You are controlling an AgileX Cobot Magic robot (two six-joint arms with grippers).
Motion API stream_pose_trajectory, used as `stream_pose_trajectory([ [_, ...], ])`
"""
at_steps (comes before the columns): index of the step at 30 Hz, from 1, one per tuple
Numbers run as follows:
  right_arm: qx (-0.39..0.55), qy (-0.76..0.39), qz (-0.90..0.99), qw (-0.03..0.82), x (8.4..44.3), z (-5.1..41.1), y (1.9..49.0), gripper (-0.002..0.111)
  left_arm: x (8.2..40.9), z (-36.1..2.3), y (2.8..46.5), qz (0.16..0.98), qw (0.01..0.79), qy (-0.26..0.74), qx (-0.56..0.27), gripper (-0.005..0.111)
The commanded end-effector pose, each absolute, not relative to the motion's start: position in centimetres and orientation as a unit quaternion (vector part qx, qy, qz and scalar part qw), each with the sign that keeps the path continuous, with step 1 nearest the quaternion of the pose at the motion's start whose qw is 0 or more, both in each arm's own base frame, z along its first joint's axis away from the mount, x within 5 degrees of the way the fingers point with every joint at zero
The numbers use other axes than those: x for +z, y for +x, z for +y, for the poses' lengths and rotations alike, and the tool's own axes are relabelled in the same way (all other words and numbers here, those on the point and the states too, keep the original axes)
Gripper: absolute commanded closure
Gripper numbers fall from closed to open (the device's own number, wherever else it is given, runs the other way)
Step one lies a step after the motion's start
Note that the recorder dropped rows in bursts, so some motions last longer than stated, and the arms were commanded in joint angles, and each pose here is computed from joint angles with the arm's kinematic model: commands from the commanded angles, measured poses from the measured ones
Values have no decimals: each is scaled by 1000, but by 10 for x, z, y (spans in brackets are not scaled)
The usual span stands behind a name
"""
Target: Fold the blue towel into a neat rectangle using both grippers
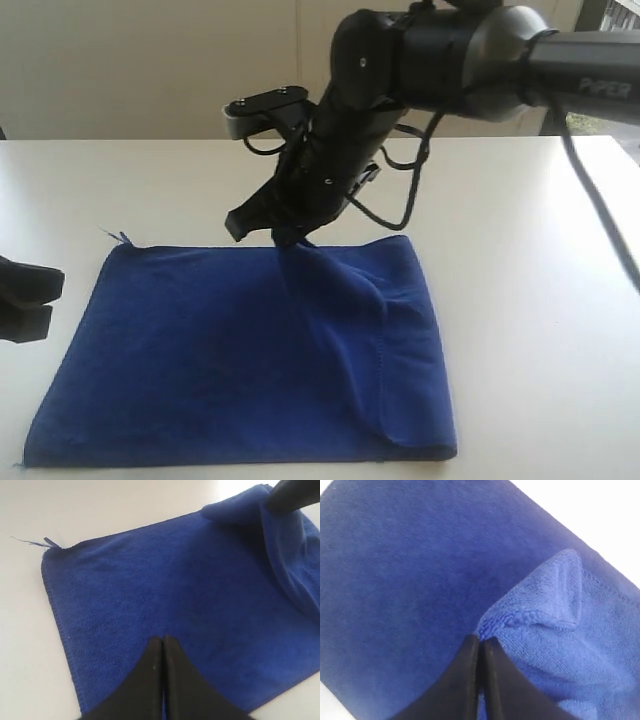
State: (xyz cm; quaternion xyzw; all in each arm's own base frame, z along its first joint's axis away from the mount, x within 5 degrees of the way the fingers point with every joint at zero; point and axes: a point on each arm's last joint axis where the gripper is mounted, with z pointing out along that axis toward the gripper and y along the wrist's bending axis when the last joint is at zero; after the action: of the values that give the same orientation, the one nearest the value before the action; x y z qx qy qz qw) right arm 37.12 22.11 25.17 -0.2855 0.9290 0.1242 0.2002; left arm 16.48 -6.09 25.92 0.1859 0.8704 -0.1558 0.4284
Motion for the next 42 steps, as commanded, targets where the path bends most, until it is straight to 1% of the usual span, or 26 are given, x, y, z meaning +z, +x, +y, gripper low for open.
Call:
stream_pose_trajectory([
  [1,137,-299,921,209,252,247,374,108,251,-60,163,874,427,173,-156,107],
  [9,164,-321,904,230,256,291,377,108,234,-53,161,877,441,135,-133,107],
  [18,196,-337,887,248,259,327,376,108,235,-51,163,874,451,128,-127,107],
  [21,200,-338,885,251,256,333,377,108,236,-50,164,872,458,124,-121,107],
  [32,227,-310,895,226,224,346,383,108,245,-42,170,851,509,87,-93,107],
  [42,267,-302,882,244,221,363,386,108,254,-23,166,842,533,39,-72,107],
])
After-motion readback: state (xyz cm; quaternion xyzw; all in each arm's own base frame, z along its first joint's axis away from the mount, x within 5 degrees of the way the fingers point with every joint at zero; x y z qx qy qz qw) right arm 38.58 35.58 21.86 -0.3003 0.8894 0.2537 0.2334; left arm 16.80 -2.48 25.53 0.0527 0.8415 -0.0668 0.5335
